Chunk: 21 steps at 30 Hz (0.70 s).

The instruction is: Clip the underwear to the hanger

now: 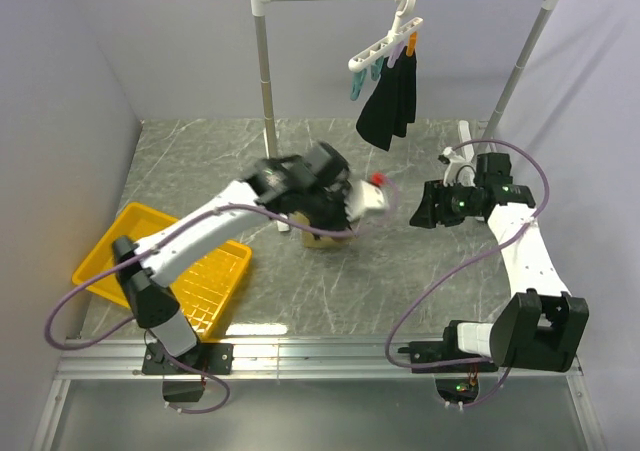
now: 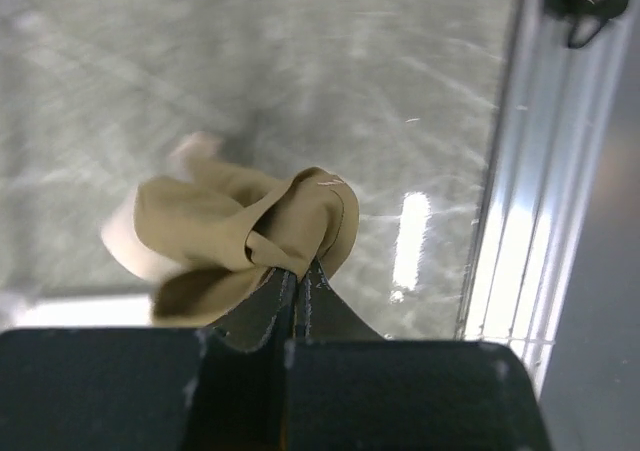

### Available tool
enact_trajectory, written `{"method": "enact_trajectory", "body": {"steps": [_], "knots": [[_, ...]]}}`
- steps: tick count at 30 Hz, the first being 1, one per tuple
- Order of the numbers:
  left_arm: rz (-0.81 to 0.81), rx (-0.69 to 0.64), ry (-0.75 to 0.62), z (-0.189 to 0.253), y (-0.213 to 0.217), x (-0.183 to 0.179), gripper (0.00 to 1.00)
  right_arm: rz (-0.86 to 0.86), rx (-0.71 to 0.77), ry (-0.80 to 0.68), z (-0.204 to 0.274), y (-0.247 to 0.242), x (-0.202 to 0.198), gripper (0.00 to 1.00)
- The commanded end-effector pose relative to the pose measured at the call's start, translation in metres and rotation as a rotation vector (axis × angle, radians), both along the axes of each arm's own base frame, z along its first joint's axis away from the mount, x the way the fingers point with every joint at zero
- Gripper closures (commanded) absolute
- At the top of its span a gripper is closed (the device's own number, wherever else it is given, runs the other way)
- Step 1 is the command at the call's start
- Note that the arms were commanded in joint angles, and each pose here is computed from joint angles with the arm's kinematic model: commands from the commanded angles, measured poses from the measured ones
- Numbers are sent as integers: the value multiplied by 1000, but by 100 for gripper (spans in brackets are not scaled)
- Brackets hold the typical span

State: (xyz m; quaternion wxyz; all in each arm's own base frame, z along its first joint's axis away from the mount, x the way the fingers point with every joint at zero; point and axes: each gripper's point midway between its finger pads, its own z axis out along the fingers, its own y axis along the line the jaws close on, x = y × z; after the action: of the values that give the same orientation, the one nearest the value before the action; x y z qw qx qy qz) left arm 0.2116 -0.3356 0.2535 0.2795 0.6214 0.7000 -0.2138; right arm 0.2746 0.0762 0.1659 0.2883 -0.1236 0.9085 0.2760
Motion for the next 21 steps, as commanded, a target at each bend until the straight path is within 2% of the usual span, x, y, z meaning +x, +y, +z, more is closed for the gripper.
{"method": "enact_trajectory", "body": {"steps": [1,2,5,6,8,9,11,14,15,18,21], "knots": [[-68,94,57,-58,-37,-27,100,-18,-10,16,6,-18,0,34],[-81,103,77,-73,-47,-33,99,-14,-27,20,2,-23,-1,34],[-134,195,146,-128,-65,-69,72,-22,-67,51,-6,-35,-7,35],[-172,227,139,-142,-70,-87,59,-20,-75,54,-7,-37,-9,35],[-184,216,146,-147,-73,-97,51,-14,-99,66,-10,-41,-12,35],[-180,181,154,-137,-75,-97,45,-11,-105,66,-10,-41,-13,35],[-197,99,187,-109,-74,-99,43,2,-115,69,-12,-42,-16,35],[-124,21,222,-87,-58,-70,43,26,-103,77,-12,-40,-18,35],[-60,-13,214,-76,-45,-46,44,37,-87,80,-12,-36,-18,36],[84,-33,271,-79,-11,-3,48,79,-81,77,-13,-25,-20,41],[199,-57,373,-89,22,23,54,155,-123,34,-14,0,-23,47]]}}
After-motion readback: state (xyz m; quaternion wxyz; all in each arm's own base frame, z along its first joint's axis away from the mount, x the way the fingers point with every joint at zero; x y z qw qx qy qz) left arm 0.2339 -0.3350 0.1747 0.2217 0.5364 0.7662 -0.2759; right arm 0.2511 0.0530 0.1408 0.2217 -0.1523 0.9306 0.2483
